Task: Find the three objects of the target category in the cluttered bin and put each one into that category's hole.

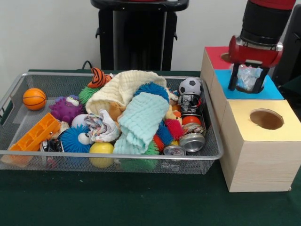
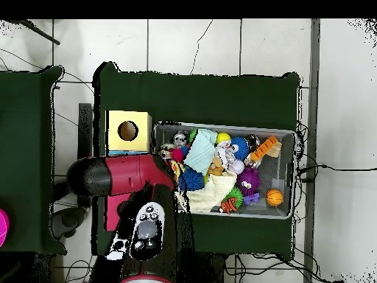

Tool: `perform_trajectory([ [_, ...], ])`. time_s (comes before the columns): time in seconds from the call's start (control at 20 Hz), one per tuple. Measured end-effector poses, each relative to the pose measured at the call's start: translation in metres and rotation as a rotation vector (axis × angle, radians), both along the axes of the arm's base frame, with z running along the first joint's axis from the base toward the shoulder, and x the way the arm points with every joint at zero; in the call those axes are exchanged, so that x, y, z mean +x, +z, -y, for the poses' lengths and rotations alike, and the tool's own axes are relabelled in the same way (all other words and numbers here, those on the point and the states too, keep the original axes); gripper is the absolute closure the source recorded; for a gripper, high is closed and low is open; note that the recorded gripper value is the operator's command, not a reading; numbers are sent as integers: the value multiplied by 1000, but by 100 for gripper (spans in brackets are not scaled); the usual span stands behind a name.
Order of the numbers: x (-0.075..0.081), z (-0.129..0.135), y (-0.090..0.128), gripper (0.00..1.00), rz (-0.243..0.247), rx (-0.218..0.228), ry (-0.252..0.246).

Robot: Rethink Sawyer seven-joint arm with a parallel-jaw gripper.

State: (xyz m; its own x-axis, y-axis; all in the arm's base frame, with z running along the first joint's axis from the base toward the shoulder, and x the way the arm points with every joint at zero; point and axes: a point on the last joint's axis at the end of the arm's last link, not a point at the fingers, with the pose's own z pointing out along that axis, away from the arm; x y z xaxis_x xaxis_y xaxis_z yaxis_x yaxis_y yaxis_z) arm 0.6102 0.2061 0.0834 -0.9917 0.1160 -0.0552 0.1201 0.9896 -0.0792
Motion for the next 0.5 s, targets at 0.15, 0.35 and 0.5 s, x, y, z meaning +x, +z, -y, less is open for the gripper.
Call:
perform_trajectory([
  [0.15,2,5,1,0,-32,-2,-12],
  [0.35,7,6,1,0,-62,-5,-16],
  [0.5,10,6,0,0,-79,-7,-17],
])
